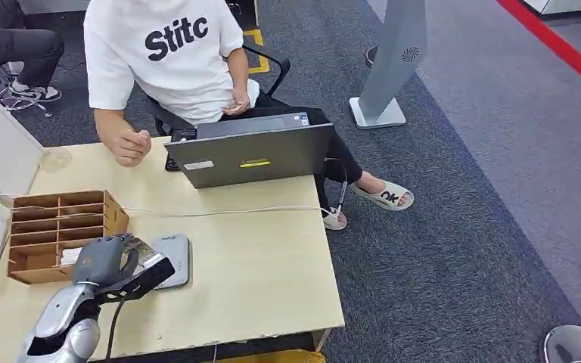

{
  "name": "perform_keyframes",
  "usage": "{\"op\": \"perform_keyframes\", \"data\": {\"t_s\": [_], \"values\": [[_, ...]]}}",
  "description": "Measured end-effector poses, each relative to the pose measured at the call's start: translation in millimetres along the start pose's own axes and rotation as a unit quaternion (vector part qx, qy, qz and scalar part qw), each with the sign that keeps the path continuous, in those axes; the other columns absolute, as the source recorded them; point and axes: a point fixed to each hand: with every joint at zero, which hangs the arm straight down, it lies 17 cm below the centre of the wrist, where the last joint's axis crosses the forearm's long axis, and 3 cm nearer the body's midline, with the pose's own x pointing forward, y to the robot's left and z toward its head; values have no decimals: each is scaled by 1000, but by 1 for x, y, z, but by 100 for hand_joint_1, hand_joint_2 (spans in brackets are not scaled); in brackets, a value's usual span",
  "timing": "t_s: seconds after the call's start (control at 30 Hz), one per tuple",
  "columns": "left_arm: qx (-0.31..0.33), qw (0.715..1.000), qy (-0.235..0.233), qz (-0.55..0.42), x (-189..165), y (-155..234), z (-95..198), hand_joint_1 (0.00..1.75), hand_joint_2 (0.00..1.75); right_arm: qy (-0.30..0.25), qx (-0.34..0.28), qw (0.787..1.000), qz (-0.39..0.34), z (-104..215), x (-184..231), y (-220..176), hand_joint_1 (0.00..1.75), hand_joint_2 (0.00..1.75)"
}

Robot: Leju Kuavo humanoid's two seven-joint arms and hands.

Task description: Pass the card to the sensor for recognition and then transmit it.

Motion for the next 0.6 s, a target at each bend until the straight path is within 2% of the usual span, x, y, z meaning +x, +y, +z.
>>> {"op": "perform_keyframes", "data": {"t_s": [0.3, 0.6], "values": [[18, 1000, 2, 13, -7, 15, -1, 175, 175, -3, -1, 1000, 0, 0, 1, 0, 0, 175], [109, 994, 0, 11, -34, 125, -15, 175, 175, -5, -2, 1000, 0, 0, 1, -1, 0, 175]]}}
